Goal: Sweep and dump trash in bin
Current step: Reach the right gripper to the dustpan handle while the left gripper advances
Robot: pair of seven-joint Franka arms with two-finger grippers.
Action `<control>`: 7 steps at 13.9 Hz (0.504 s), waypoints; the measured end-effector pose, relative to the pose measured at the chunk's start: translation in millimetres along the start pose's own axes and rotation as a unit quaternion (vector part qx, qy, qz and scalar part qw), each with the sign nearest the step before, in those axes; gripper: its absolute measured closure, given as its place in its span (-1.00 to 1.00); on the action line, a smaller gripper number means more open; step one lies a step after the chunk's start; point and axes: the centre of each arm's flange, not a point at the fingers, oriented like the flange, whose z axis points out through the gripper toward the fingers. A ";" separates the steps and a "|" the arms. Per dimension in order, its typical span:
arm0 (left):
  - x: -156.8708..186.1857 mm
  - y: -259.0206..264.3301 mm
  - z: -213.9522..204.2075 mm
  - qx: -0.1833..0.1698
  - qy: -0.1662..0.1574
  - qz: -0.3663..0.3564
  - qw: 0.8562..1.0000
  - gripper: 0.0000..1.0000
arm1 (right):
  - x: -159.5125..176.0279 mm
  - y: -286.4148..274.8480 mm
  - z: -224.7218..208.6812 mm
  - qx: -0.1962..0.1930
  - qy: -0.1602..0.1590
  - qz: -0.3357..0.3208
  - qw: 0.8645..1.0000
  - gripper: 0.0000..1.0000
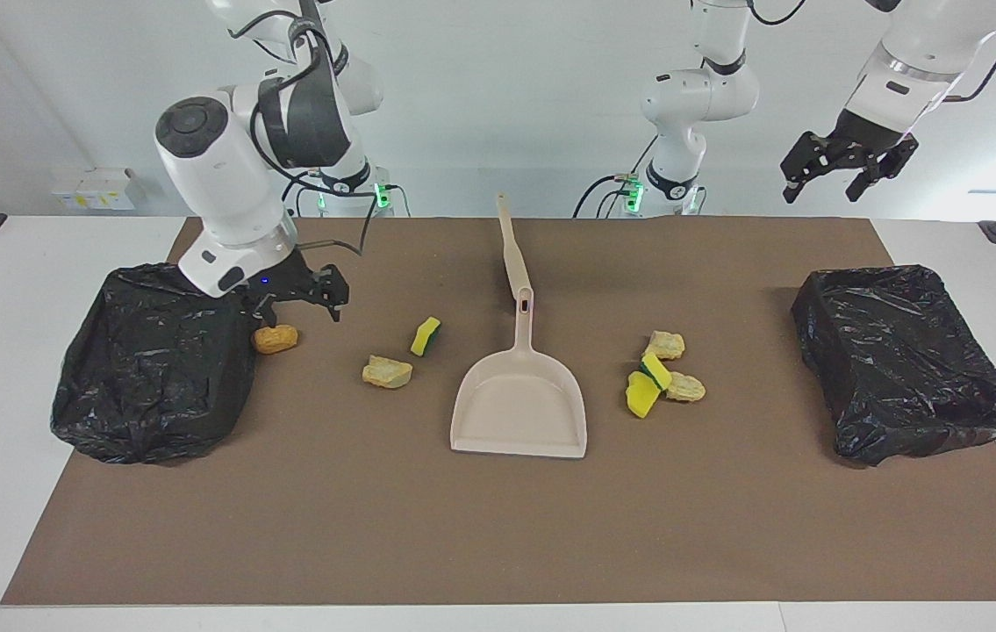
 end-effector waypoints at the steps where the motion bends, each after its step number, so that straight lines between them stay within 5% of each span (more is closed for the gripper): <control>1: -2.0 14.0 7.1 0.001 -0.007 0.006 1.000 -1.00 | 2.8 -23.2 11.0 0.001 0.002 0.010 1.000 -1.00; 7: -46.0 50.5 41.7 -0.011 -0.035 0.022 0.999 -1.00 | 9.0 -93.1 62.2 0.012 -0.004 0.040 0.999 -1.00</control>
